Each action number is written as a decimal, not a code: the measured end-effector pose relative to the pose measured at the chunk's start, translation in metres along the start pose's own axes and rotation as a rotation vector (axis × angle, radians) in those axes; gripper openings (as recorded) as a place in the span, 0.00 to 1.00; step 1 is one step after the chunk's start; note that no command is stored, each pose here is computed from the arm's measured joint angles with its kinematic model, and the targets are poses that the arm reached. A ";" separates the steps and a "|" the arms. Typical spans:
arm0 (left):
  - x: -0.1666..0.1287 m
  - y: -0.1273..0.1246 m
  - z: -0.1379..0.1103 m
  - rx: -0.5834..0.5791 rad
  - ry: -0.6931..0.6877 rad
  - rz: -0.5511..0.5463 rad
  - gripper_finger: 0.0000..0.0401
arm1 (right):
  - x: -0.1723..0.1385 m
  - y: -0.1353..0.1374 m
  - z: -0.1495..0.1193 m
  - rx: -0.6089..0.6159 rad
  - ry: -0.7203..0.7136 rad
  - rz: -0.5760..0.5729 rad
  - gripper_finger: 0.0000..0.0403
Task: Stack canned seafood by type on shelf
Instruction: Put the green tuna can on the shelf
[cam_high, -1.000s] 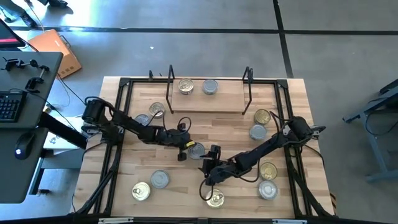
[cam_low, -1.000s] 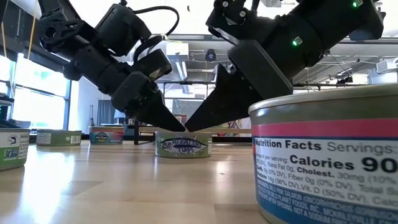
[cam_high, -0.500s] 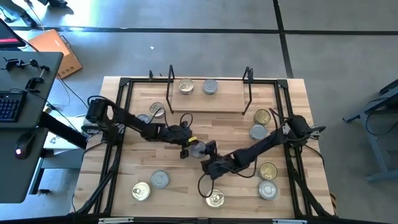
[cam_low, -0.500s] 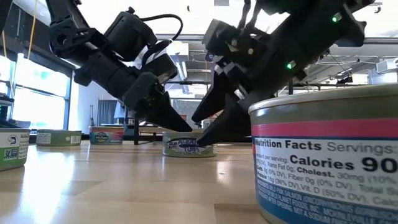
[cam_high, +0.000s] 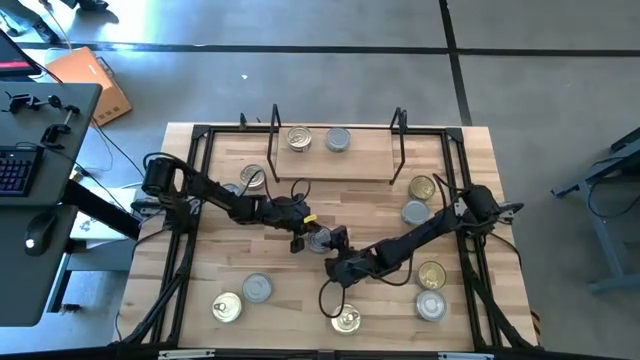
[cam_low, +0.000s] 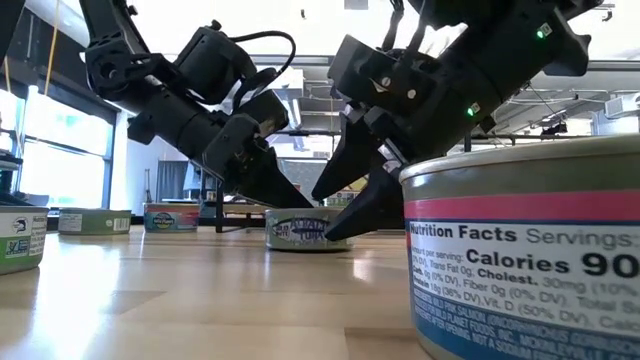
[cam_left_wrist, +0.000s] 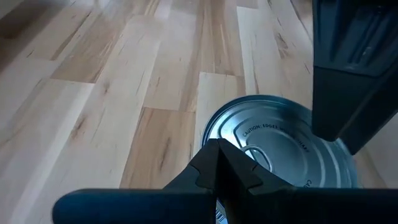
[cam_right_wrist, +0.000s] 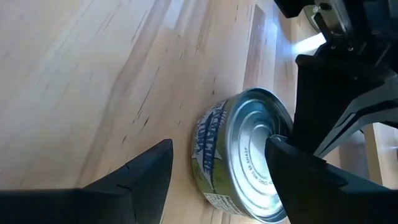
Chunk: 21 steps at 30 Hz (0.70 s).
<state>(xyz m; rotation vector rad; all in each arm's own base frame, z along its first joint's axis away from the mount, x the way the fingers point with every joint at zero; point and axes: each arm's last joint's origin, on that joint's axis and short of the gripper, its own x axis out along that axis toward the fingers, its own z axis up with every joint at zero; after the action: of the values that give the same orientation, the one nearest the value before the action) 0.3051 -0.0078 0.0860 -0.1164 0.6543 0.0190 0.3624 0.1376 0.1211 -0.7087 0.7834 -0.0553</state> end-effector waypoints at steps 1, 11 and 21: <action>0.000 0.000 0.000 0.000 0.000 -0.002 0.00 | 0.000 0.000 0.000 0.000 0.001 -0.002 0.62; 0.000 0.005 0.000 -0.011 0.003 -0.011 0.00 | 0.004 -0.006 -0.002 -0.038 0.015 -0.017 0.62; 0.000 0.007 0.000 -0.015 0.004 -0.012 0.00 | 0.009 -0.013 -0.005 -0.066 0.020 -0.002 0.62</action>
<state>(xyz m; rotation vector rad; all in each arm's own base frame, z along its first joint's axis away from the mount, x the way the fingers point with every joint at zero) 0.3050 -0.0006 0.0857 -0.1346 0.6573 0.0124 0.3683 0.1217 0.1209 -0.7724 0.8064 -0.0387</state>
